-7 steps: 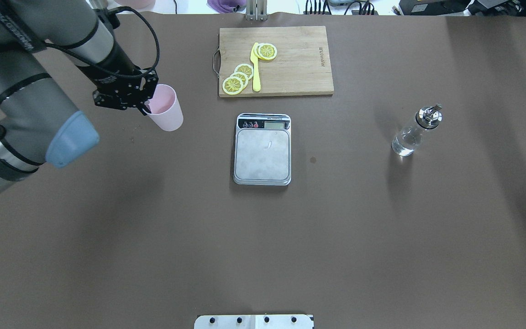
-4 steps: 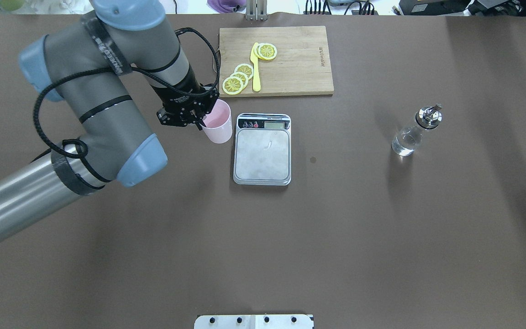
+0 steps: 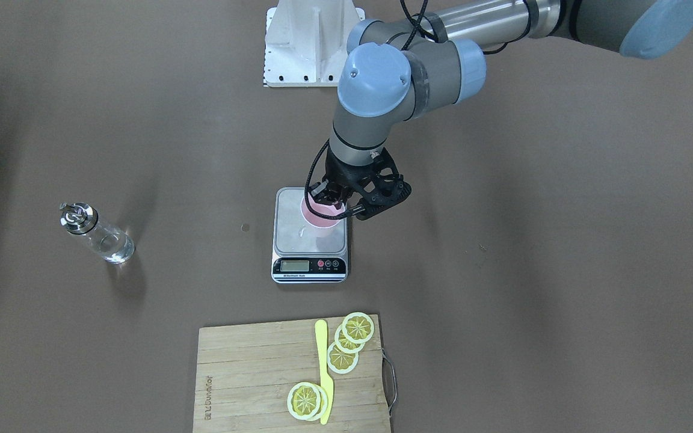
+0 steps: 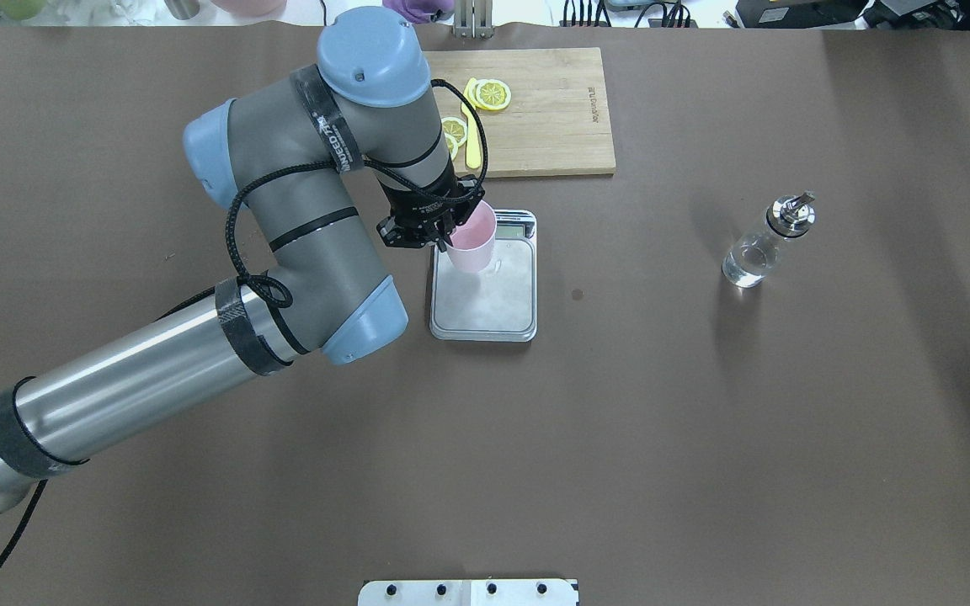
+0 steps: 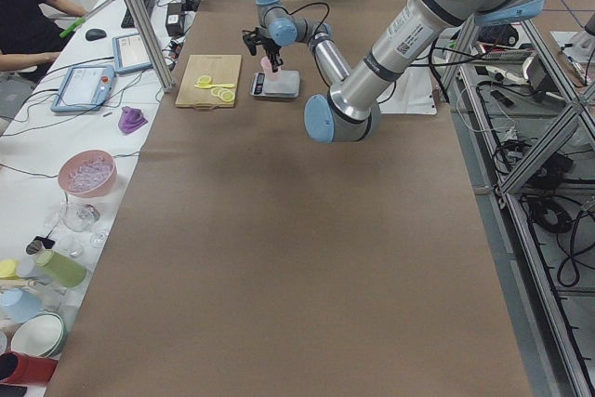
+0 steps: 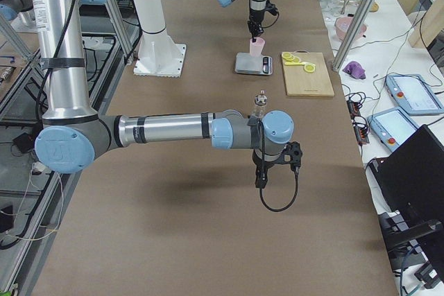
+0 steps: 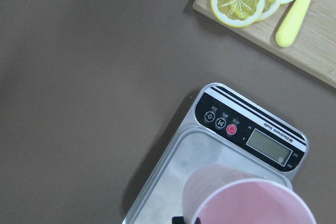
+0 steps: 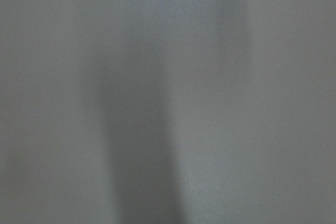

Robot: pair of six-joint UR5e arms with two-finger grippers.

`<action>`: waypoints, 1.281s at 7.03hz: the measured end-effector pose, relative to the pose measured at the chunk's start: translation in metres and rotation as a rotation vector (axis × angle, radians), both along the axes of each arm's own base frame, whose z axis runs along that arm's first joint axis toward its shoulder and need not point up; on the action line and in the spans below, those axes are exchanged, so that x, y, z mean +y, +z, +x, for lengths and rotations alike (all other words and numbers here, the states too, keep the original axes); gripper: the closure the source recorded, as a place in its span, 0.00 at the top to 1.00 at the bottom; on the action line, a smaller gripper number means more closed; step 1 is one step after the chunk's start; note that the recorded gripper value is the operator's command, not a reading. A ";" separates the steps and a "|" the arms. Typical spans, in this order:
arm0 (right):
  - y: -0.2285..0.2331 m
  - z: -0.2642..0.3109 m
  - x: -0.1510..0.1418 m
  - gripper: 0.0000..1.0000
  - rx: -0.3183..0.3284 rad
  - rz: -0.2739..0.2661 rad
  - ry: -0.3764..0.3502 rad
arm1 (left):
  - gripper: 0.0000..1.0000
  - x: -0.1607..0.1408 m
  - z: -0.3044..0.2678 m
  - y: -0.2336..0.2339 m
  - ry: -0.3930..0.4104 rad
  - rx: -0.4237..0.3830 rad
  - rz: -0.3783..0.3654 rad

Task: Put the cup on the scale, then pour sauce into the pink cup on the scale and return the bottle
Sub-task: 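Carry the pink cup with the left gripper onto the scale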

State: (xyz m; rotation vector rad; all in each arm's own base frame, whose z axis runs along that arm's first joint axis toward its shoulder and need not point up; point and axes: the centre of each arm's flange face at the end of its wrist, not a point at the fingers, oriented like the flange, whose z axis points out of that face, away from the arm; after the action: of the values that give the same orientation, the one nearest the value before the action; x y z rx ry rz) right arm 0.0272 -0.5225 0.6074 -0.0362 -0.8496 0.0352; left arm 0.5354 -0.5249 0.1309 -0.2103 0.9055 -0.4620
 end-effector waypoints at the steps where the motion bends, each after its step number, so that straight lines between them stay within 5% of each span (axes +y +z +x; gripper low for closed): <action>1: 0.000 0.000 0.000 1.00 0.000 0.000 0.000 | 0.00 0.004 0.008 0.002 0.012 0.003 0.005; 3: 0.001 0.000 0.000 1.00 0.000 -0.002 0.000 | 0.07 0.015 0.020 0.002 0.035 0.012 0.017; 4: 0.001 0.000 0.000 1.00 0.000 -0.001 0.000 | 0.41 0.017 0.022 0.002 0.039 0.013 0.018; 7: -0.001 0.000 0.000 1.00 0.000 0.001 0.001 | 0.97 0.017 0.023 0.006 0.040 0.008 0.016; 9: -0.001 0.000 0.000 1.00 -0.001 0.001 0.001 | 0.98 0.018 0.021 0.003 0.039 0.012 0.020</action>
State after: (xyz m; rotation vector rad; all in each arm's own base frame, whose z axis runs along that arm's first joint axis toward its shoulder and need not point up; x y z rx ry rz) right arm 0.0272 -0.5225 0.6062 -0.0349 -0.8504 0.0357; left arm 0.5569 -0.5068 0.1342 -0.2122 0.9158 -0.4159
